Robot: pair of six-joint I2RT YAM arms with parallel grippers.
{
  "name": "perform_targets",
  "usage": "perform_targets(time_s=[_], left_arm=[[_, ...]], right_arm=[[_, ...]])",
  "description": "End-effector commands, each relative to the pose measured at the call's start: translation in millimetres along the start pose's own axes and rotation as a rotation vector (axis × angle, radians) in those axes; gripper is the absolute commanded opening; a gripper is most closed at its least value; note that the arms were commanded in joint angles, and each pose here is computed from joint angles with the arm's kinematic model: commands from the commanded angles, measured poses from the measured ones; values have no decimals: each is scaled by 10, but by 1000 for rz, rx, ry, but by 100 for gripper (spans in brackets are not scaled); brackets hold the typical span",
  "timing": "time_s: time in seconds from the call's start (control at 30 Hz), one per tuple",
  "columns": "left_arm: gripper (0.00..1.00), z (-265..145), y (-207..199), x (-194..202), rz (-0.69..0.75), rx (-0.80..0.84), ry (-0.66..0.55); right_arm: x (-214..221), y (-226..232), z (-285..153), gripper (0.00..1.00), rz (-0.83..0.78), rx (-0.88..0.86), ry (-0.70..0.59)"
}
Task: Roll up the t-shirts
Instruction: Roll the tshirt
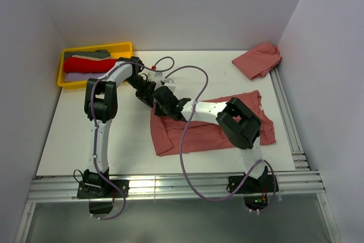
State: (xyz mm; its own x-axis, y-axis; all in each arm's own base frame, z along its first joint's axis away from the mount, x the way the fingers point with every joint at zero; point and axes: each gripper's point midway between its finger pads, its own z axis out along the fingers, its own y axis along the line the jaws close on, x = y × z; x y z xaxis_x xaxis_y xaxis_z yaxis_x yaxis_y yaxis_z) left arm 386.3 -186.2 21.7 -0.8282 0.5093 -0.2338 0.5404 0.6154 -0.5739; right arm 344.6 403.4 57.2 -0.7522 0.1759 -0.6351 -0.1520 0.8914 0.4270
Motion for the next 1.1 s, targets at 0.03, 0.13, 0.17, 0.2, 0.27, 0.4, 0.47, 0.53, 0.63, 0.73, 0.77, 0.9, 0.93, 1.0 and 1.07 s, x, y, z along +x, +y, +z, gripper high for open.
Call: perform_targets(time_s=[0.03,0.13,0.17,0.2,0.27,0.4,0.47,0.53,0.63,0.73,0.77,0.9,0.93,1.0,1.07], left_arm=[[21,-228,4,-277,62,-89,-79],[20,-246,7,-294,61,-97,-84],[20,-254,9,-306,62,-102,-88],[20,-260,9,-310,62,-104,-90],[23,-279,9,-335,61,-112,-99],[34,-433,0,-410,53,-153,-146],[38,-516,11,-419,34,-165,-166],[41,-594,-21,-406,17,-161,-183],[43,-603,-93,-253,-9,-110,-161],[45,-500,-181,-76,-35,-55,-138],[46,-471,-211,-33,-40,-39,-133],[48,-379,-309,120,-55,17,-120],[48,-343,-316,166,-73,28,-112],[50,-287,-359,178,-70,57,-112],[52,-217,-402,195,-71,79,-109]], right_arm=[[-194,-38,-108,0,8,41,-54],[-170,-95,-100,0,4,64,-51],[-155,-115,-96,0,5,72,-48],[-145,-136,-91,0,2,79,-47],[-113,-161,-91,7,-3,89,-38],[-104,-219,-69,17,-4,125,-31],[-95,-263,-66,25,-2,151,-27],[-93,-293,-84,30,7,171,-24],[-91,-322,-129,43,23,181,-26],[-147,-323,-216,48,41,189,-39],[-206,-290,-276,50,48,183,-53],[-288,-291,-420,55,69,195,-71],[-299,-307,-451,55,76,204,-74],[-347,-280,-542,58,86,193,-85],[-367,-285,-629,59,99,188,-91]])
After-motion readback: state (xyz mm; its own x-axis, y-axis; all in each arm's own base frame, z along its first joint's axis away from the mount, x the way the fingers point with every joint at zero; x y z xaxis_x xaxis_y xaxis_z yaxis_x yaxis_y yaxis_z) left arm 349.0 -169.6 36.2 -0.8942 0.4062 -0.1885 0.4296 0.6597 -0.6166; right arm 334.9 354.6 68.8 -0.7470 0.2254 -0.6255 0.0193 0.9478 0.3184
